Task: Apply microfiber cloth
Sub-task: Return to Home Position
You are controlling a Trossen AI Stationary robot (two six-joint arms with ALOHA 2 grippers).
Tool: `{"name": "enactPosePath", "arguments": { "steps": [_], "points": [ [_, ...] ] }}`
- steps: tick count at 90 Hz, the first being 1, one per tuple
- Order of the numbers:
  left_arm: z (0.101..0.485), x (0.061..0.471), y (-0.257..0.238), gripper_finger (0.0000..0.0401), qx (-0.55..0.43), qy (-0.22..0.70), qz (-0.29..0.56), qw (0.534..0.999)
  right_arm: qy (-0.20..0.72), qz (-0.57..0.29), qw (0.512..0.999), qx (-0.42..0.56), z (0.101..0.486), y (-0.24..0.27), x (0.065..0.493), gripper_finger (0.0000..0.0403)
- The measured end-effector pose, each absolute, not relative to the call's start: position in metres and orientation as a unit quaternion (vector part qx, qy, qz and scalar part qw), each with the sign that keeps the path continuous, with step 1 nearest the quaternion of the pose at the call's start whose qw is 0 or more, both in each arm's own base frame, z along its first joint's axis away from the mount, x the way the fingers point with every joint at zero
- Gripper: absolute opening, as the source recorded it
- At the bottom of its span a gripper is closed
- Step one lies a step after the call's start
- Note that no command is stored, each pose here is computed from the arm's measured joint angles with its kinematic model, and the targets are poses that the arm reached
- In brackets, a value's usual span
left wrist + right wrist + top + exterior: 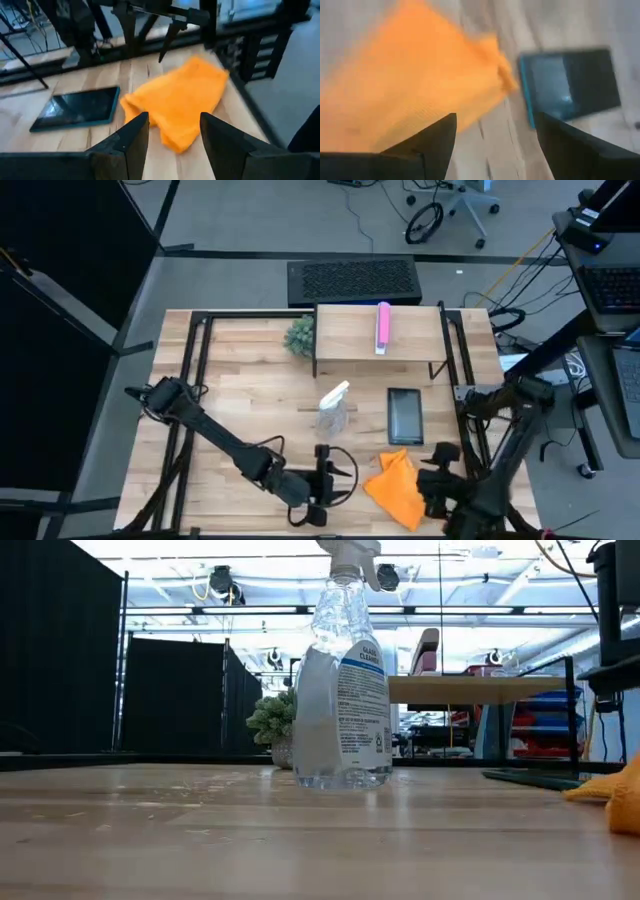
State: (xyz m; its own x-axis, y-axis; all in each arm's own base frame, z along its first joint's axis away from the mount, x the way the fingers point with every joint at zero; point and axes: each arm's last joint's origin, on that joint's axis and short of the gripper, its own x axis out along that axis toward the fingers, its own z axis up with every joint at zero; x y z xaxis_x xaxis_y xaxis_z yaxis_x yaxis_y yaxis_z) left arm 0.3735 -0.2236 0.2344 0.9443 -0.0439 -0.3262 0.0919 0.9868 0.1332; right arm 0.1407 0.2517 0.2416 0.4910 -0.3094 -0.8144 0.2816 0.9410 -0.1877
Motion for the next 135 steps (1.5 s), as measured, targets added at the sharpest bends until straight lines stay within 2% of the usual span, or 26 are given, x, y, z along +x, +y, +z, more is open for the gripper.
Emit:
{"name": "enactPosePath", "arguments": {
  "steps": [12,21,30,44,56,73,84,95,101,112,122,135],
  "points": [
    [0.245,0.37,-0.221,0.0161,0.069,0.161,-0.041,0.984,0.39,-0.144,0.909,0.023,0.262,0.247,0.135,0.0251],
    [0.245,0.368,-0.213,0.0151,0.072,0.191,-0.043,0.978,0.365,-0.13,0.922,0.018,0.267,0.236,0.142,0.0245],
    [0.243,0.368,-0.195,0.0124,0.065,0.247,-0.047,0.966,0.368,-0.123,0.922,-0.003,0.257,0.217,0.156,0.0226],
    [0.245,0.359,-0.17,0.0062,0.056,0.333,-0.035,0.941,0.388,-0.066,0.919,-0.007,0.234,0.176,0.178,0.0172],
    [0.247,0.343,-0.159,0.0011,0.057,0.363,-0.023,0.93,0.358,-0.007,0.933,0.023,0.225,0.141,0.181,0.0123],
    [0.237,0.304,-0.138,0.0003,0.035,0.374,-0.008,0.927,0.285,0.042,0.955,0.071,0.218,0.096,0.164,0.0051],
    [0.229,0.276,-0.116,0.0001,-0.003,0.331,-0.01,0.943,0.215,0.094,0.966,0.112,0.214,0.071,0.156,0.0009],
    [0.214,0.254,-0.086,0.0,-0.058,0.291,-0.071,0.952,0.144,0.136,0.971,0.134,0.204,0.047,0.147,0.0006],
    [0.207,0.245,-0.07,0.0,-0.1,0.275,-0.083,0.953,0.119,0.127,0.975,0.137,0.197,0.036,0.142,0.0005],
    [0.2,0.23,-0.049,0.0,-0.144,0.267,-0.011,0.953,0.105,0.069,0.981,0.146,0.187,0.022,0.135,0.0002],
    [0.198,0.225,-0.041,0.0,-0.176,0.274,0.034,0.945,0.111,0.052,0.974,0.189,0.186,0.019,0.132,0.0002],
    [0.194,0.224,-0.046,0.0,-0.088,0.255,-0.004,0.963,0.117,0.076,0.983,0.118,0.178,0.021,0.129,0.0002]
  ]
}}
